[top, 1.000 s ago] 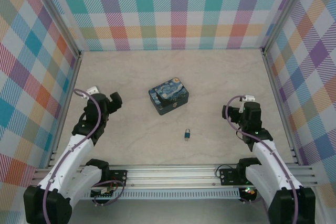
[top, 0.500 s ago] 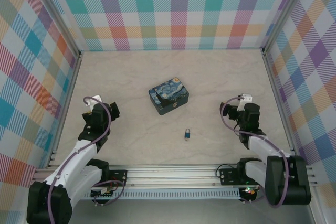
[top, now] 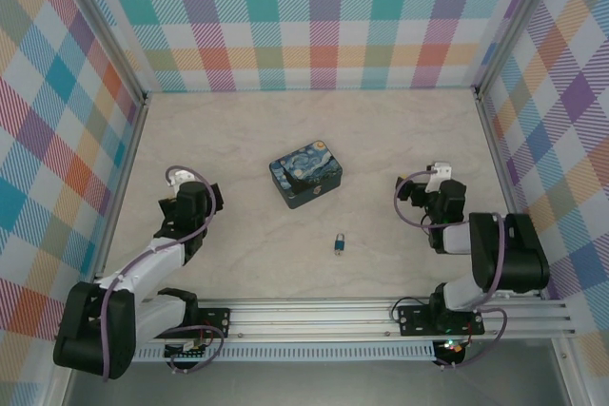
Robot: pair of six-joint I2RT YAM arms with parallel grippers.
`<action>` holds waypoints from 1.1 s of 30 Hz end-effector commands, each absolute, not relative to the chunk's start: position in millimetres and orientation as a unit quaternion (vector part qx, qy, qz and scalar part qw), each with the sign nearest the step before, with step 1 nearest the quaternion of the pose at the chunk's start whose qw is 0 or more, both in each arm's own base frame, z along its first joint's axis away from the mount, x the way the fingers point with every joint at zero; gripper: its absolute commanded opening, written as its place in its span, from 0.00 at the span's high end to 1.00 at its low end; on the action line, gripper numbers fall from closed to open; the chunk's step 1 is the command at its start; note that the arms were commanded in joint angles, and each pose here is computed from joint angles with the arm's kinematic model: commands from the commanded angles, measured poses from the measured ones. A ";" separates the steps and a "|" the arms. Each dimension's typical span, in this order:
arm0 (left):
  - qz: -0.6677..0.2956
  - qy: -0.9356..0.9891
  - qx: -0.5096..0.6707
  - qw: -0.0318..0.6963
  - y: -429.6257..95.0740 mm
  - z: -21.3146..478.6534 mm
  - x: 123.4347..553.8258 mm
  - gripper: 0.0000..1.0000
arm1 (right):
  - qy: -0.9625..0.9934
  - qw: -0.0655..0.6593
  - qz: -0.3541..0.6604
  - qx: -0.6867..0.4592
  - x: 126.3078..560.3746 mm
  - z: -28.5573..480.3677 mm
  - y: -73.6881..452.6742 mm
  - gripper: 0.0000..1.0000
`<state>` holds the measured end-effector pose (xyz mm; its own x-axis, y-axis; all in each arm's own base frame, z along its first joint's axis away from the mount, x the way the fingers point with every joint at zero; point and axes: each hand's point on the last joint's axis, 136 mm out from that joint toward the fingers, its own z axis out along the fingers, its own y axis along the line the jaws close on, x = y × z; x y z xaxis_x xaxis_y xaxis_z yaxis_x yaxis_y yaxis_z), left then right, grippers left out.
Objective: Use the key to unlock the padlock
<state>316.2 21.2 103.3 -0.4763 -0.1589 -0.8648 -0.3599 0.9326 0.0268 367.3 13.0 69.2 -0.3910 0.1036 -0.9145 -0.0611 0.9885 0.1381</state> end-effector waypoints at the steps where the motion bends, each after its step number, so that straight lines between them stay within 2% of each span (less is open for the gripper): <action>1: 0.100 0.844 -0.148 0.507 24.0 106.8 323.6 0.00 | 0.808 0.584 0.084 -0.005 388.6 97.3 15.8 0.00; 3: 0.098 0.846 -0.143 0.505 22.6 105.3 326.9 0.00 | 0.824 0.560 0.087 -0.007 395.0 92.5 16.8 0.00; 17: 0.051 0.821 -0.051 0.566 -10.2 111.0 383.6 0.00 | 0.822 0.563 0.087 -0.009 394.9 93.1 17.5 0.00; 33: 0.025 0.786 -0.020 0.618 -20.0 95.7 369.0 0.00 | 0.822 0.563 0.087 -0.010 394.9 93.1 17.8 0.00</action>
